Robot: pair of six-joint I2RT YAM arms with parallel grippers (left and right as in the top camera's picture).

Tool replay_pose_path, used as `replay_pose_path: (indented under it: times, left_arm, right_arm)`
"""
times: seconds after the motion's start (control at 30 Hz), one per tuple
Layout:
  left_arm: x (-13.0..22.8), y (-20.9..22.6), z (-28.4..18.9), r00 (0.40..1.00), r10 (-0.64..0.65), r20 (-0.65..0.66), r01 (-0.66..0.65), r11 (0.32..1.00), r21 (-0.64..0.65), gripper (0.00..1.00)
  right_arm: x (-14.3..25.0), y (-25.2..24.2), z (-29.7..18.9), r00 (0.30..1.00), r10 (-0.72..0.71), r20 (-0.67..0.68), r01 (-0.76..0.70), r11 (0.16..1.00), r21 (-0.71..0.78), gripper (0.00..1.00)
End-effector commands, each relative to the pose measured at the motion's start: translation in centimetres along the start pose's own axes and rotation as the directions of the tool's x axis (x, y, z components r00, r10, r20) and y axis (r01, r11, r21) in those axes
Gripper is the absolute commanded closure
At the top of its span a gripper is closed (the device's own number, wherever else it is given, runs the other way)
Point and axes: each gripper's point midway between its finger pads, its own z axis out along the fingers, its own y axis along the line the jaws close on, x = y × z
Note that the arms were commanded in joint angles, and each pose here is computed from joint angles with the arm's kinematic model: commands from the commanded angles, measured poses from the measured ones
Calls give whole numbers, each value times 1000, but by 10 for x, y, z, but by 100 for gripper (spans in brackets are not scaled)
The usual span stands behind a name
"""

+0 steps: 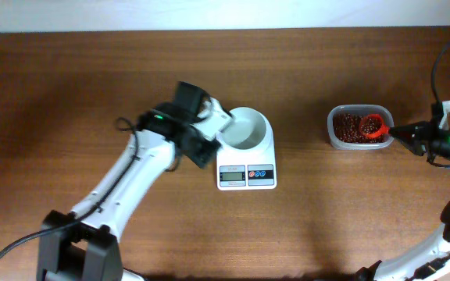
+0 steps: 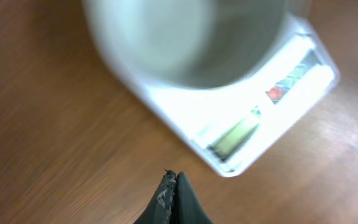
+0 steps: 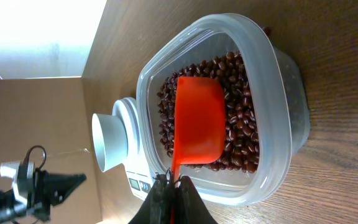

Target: Scoop item into bowl and weigh 50g on scale

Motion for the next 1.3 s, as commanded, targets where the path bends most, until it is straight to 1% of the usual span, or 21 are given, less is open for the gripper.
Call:
replay_pose_path:
  times: [0.0,0.17,0.27,0.37,0.47,0.57,0.8,1.0,1.13,1.27]
  left_arm:
    - [-5,-41,12,982,185,-30,-184,982,41,100]
    - [-2,-81,41,950,299,-88,-292,953,84,100]
    - [-6,-86,58,919,370,-135,-375,927,-9,100]
    - [-5,-87,75,899,401,-174,-416,908,-54,100]
    - [4,-91,95,884,414,-218,-431,902,-35,100]
    - [2,-84,106,879,416,-235,-444,892,-83,100]
    - [-15,-82,109,891,419,-175,-441,889,-119,100]
    - [-17,-81,109,892,418,-171,-441,888,-128,100]
    - [-9,-81,113,888,418,-190,-443,888,-119,100]
    - [6,-80,132,875,417,-244,-449,888,-93,100]
  right_arm:
    - [0,-1,0,1000,-3,3,3,1000,-10,96]
    - [0,-1,0,1000,-3,3,3,1000,-10,96]
    - [0,-1,0,1000,-5,4,5,1000,-10,96]
    - [0,-1,0,1000,-5,4,5,1000,-10,96]
    - [0,-1,-1,1000,-8,6,8,1000,-10,96]
    - [0,-1,0,1000,0,6,0,1000,-10,96]
    - [0,-1,0,1000,3,4,-3,1000,-10,96]
    - [0,-1,-1,1000,3,4,-3,1000,-11,96]
    - [0,-1,-1,1000,3,5,-3,1000,-14,96]
    - [0,-1,-1,1000,3,5,-3,1000,-14,96]
